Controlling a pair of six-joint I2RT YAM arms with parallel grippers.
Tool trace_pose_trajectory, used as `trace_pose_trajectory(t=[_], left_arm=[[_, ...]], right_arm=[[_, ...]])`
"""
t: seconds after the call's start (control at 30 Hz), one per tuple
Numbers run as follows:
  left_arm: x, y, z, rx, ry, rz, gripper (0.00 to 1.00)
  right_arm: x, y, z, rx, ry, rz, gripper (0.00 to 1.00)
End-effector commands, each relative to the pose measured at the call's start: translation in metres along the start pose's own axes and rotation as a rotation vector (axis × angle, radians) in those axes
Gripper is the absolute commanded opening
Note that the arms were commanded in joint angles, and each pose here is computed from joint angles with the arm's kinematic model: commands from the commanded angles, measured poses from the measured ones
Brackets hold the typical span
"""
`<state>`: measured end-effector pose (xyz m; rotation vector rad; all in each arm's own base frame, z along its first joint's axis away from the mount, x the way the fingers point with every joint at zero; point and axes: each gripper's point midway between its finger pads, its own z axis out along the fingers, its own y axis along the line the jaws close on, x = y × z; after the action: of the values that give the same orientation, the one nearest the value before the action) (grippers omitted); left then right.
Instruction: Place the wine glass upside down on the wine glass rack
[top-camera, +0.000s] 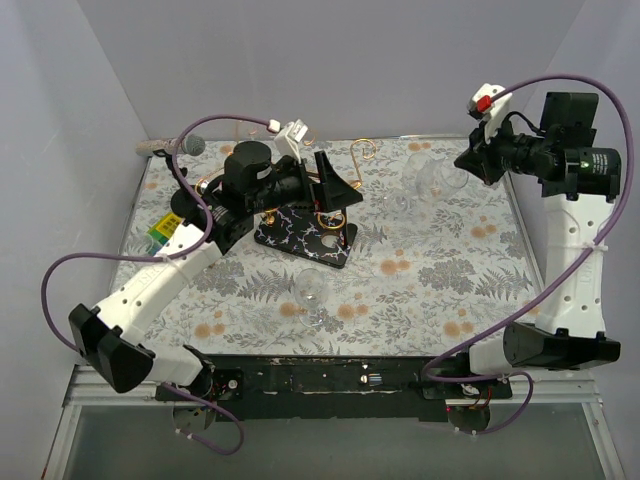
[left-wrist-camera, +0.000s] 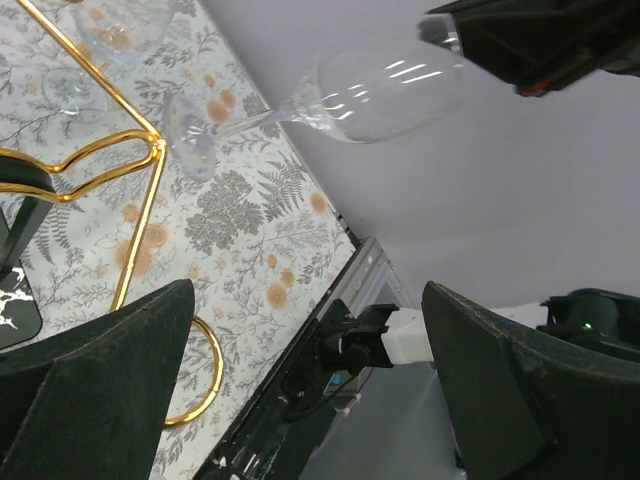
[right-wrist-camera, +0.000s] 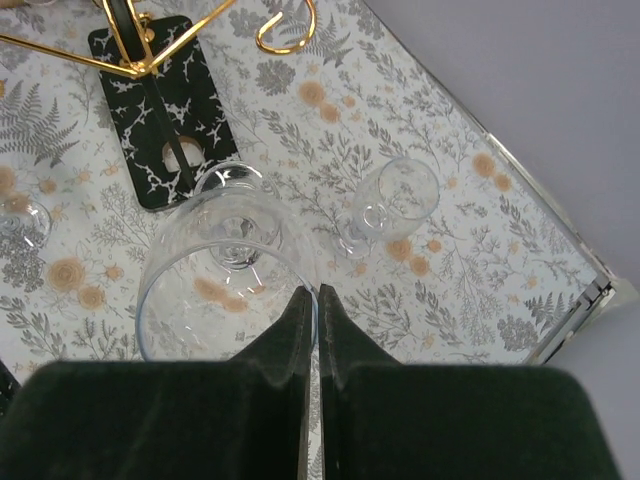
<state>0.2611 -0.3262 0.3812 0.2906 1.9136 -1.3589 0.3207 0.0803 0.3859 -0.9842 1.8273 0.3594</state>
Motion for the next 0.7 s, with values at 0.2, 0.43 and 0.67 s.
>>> trace_pose_trajectory(t=[0.2,0.43,0.67], left_arm=[[-0.01,0.015,0.016,-0.123,0.002,0.029,0.95],[-0.01,0.015,0.033,-0.109,0.04,0.003,0.87],[-0.001,0.014,0.053,-0.07,0.114,-0.038,0.77]], right_arm=[[-0.082,0.034,-0.059,0.031,-0.265,-0.152,0.01],[-0.105,0.051,-0.08,0.021,-0.346,-0.197,0.01],[-0.117,0.064,-0.086,-0.037,-0.393,-0.212,0.01]])
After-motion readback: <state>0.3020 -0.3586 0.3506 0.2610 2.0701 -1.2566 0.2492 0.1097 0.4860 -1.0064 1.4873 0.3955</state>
